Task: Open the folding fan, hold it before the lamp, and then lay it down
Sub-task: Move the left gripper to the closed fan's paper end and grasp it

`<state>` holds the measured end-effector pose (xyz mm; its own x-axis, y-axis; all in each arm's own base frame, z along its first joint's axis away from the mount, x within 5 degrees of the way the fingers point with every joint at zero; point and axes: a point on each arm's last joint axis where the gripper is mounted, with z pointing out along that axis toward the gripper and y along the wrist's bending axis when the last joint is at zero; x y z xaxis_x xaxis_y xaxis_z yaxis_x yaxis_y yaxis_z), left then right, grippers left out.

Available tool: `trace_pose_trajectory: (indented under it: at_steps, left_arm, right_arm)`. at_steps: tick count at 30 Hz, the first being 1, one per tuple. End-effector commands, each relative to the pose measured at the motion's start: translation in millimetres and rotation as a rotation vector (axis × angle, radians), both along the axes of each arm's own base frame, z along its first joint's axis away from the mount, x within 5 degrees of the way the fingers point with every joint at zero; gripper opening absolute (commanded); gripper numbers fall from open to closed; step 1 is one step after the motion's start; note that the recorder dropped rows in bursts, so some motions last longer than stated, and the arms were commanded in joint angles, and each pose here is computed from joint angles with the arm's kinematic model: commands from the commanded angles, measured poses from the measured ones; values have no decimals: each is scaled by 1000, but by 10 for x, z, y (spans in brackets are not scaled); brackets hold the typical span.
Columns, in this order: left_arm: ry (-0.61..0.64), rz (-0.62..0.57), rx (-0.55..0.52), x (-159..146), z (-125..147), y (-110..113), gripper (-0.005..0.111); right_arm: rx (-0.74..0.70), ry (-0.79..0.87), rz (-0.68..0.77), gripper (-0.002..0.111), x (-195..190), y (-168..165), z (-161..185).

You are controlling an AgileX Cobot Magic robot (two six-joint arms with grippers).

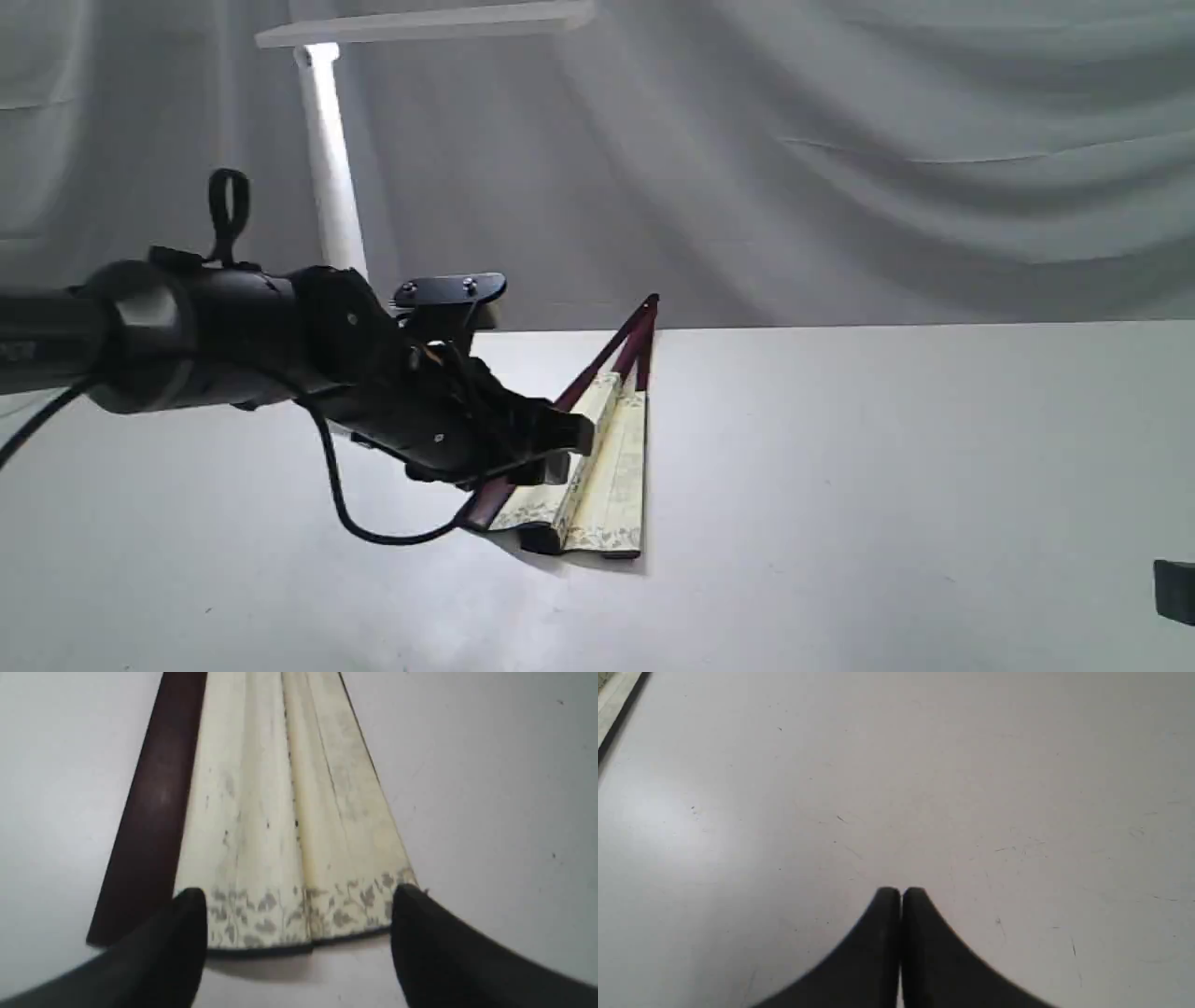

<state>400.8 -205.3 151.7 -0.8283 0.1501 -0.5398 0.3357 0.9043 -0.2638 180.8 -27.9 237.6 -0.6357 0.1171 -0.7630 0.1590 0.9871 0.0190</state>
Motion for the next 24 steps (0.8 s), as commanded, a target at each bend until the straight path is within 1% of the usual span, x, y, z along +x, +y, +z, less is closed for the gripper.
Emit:
trace_pose_trajectory:
  at_steps: [1, 3, 5, 12, 19, 24]
  left_arm:
    - [-122, -32, 29, 56, -42, -114, 63]
    - [-135, -33, 35, 63, -94, -140, 68]
    - [-135, -32, 38, 69, -142, -149, 70]
    - [-121, -19, 53, 96, -369, -156, 69]
    - [-87, 39, 6, 99, -424, -167, 69]
    - [-41, 89, -23, 97, -564, -173, 69]
  right_arm:
    - [-1, -22, -1, 0, 19, 0, 31]
    - [-1, -22, -1, 0, 19, 0, 31]
    - [14, -24, -7, 0, 20, 4, 31]
    - [20, -36, -12, 0, 26, 4, 39]
    - [20, -37, -12, 0, 27, 4, 40]
    - [20, -35, -12, 0, 24, 5, 34]
